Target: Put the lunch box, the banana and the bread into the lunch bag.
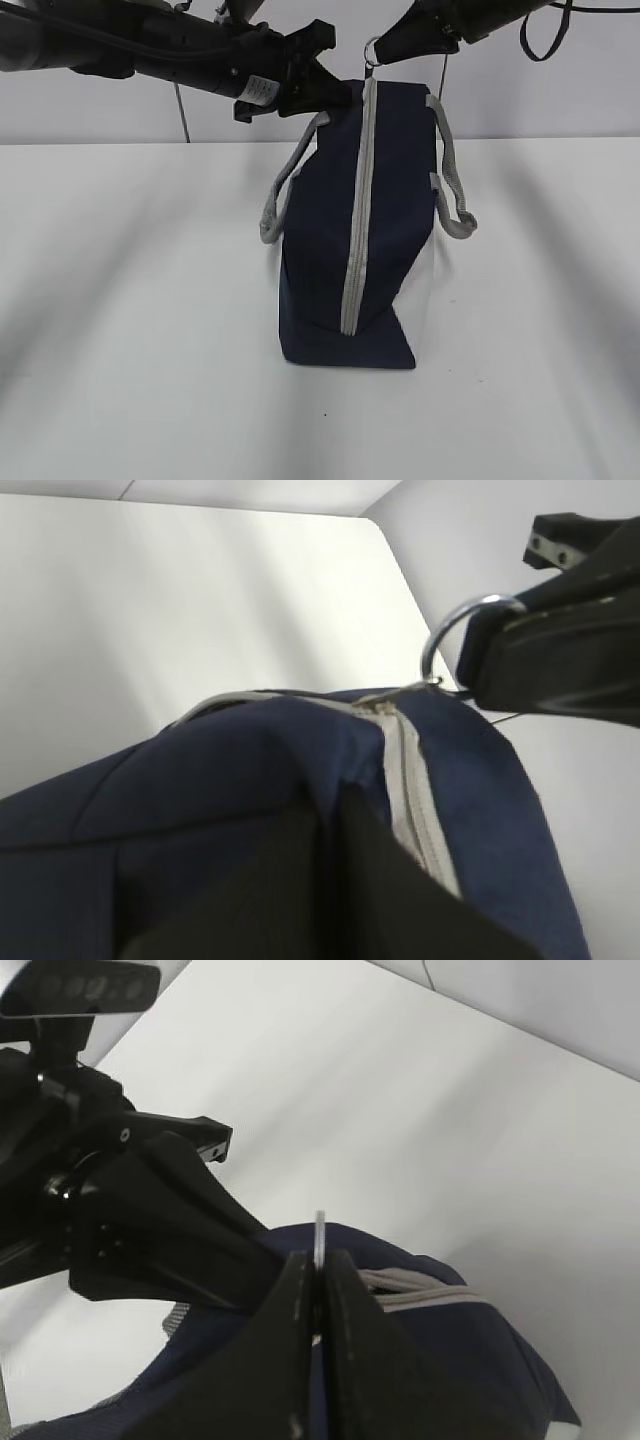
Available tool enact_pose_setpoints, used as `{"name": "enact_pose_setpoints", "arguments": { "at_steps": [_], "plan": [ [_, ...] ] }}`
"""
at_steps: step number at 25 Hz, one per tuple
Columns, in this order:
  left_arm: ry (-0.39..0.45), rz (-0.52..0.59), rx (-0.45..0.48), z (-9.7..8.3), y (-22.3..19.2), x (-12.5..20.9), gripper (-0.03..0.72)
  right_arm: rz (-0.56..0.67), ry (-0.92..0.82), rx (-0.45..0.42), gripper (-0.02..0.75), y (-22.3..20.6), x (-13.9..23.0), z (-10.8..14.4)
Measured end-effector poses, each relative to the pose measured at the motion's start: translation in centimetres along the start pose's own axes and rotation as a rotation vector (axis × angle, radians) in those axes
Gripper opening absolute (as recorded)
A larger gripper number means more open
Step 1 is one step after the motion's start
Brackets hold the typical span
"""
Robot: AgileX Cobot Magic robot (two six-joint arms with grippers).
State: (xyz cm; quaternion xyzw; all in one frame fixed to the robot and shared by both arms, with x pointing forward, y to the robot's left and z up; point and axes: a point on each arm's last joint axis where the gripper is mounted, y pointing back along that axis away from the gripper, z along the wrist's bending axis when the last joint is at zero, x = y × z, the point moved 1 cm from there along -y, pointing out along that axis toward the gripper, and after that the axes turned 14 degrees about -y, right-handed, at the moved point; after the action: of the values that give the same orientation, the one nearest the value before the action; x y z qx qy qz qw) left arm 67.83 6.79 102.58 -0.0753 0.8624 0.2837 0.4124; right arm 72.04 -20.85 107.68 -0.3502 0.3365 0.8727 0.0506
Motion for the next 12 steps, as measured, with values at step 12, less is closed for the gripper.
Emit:
{"name": "enact_pose_setpoints", "arguments": {
  "at_steps": [12],
  "plan": [
    [-0.025,0.02,0.031,-0.4,0.0,0.1,0.007,-0.035,-0.051,0.017,-0.016,-1.7,0.3,-2.0]
  ]
}}
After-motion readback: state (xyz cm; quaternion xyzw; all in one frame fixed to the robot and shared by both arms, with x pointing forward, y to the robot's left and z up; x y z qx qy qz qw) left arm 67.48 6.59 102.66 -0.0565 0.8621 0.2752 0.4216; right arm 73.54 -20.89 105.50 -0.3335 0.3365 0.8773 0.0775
